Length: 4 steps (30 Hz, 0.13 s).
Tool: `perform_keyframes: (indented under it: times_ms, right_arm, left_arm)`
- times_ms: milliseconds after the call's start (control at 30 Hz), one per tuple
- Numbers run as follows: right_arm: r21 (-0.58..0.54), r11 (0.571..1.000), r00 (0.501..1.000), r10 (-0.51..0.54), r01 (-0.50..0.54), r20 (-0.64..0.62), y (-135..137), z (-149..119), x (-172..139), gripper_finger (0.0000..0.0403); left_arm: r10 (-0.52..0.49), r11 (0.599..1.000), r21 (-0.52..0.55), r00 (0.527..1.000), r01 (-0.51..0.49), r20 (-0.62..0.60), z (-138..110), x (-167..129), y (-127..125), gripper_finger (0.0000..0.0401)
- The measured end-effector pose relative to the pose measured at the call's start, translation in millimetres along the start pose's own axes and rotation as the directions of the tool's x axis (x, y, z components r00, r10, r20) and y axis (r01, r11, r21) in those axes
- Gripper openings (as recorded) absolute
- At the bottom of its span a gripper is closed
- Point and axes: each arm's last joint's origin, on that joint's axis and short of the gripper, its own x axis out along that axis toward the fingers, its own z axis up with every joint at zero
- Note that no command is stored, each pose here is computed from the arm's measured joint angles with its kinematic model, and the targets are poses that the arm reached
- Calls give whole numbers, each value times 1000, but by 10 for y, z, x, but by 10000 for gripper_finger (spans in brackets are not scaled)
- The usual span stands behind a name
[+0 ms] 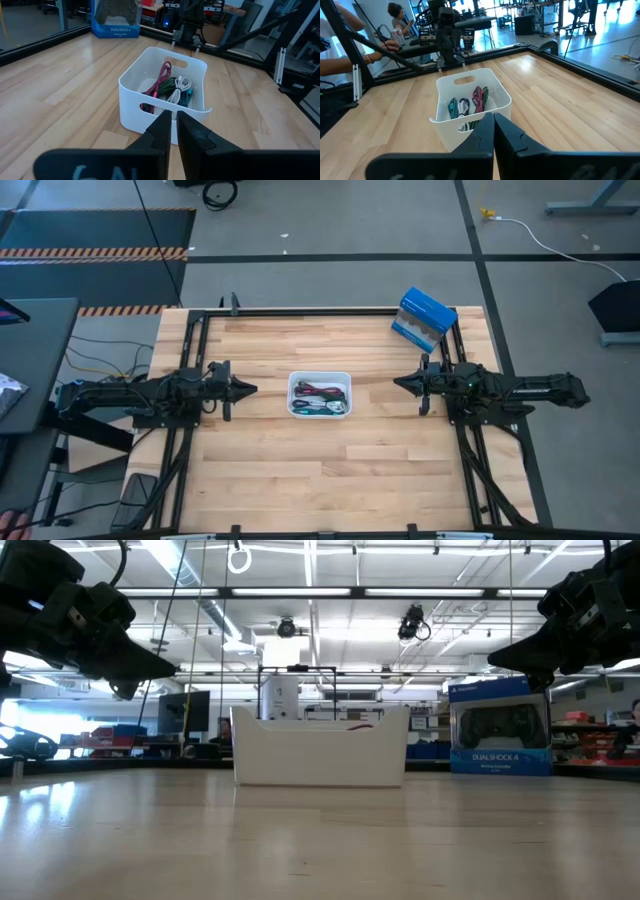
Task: Pick and place USB-C Cables
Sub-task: Return to Home Position
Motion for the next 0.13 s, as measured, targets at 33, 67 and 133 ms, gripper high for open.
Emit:
perform_keyframes:
  times_ms: [33,67,133]
  right_arm:
    - [0,1000,1000,0,0,0,0,0,0,5]
    - [0,1000,1000,0,0,0,0,0,0,5]
    - [0,1000,1000,0,0,0,0,0,0,5]
  left_arm:
    - [0,1000,0,1000,0,0,0,0,0,36]
    - [0,1000,1,1000,0,0,0,0,0,36]
    - [0,1000,0,1000,0,0,0,0,0,36]
